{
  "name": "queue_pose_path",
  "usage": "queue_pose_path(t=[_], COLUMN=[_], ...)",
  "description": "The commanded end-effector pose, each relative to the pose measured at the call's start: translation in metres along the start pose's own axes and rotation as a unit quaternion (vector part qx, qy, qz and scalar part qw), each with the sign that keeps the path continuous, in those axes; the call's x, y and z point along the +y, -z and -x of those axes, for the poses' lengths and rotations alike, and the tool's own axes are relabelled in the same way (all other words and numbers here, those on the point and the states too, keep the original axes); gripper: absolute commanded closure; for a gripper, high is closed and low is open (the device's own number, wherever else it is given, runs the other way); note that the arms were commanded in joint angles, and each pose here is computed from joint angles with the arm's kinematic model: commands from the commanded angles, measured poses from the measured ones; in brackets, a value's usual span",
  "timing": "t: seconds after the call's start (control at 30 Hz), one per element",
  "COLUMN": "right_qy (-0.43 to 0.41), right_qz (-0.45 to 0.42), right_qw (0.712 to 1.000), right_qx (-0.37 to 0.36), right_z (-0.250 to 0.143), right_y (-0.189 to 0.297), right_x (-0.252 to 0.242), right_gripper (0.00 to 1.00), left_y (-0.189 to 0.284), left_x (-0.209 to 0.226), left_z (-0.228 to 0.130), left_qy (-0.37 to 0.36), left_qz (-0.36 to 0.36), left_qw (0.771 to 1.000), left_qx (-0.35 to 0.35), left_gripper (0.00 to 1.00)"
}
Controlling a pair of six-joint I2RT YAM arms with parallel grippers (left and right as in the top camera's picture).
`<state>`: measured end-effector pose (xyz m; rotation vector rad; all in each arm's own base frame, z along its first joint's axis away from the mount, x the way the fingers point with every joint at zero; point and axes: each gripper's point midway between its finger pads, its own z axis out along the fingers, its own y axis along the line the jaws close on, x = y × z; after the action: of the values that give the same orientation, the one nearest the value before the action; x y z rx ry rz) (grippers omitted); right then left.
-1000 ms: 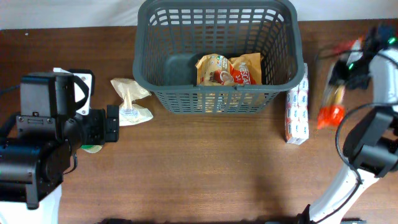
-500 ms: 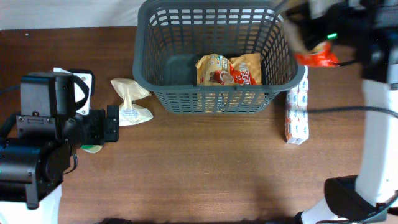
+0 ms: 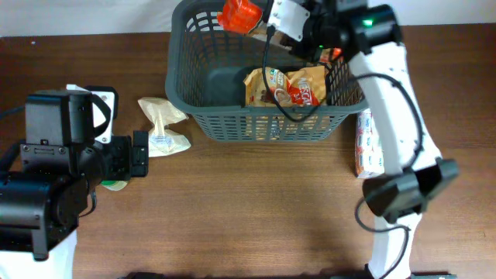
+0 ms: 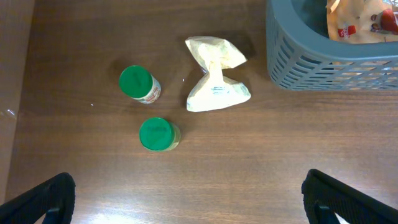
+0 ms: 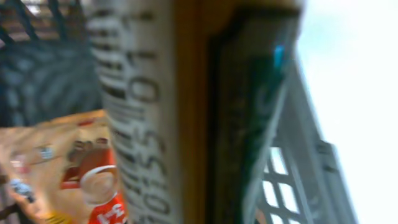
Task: Pack container
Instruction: 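Carry the red biscuit pack over and release it into the basket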
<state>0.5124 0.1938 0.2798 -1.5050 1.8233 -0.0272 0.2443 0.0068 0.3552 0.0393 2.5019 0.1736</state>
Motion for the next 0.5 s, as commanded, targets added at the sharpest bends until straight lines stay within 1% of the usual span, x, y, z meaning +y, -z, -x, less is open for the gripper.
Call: queue_pose_path(t=[0.0,0.3,0.47], right_qy=[0.015,-0.010,-0.003], right_qz=[-0.012,0.018,0.003], right_qw=[1.000,1.000,0.999], right_qx=[-0.016,0.007,0.044], right_z=[0.007,-0.016,-0.025], right_y=[-0.006,-0.056,-0.072], right_x=[-0.008,0.002,0.002], right_gripper=[0.96,0.96,0.96], left_y=[0.000,0.000,0.000], left_x=[0.003,0.003,0.003], left_z=[0.001,0.001,0.001], left_qy=[0.004,0.005,0.005], left_qz=[0.007,0.007,0.007], left_qw=[1.000,1.000,1.000], left_qx=[-0.001,-0.002,-0.002], left_gripper=[0.01,0.01,0.01])
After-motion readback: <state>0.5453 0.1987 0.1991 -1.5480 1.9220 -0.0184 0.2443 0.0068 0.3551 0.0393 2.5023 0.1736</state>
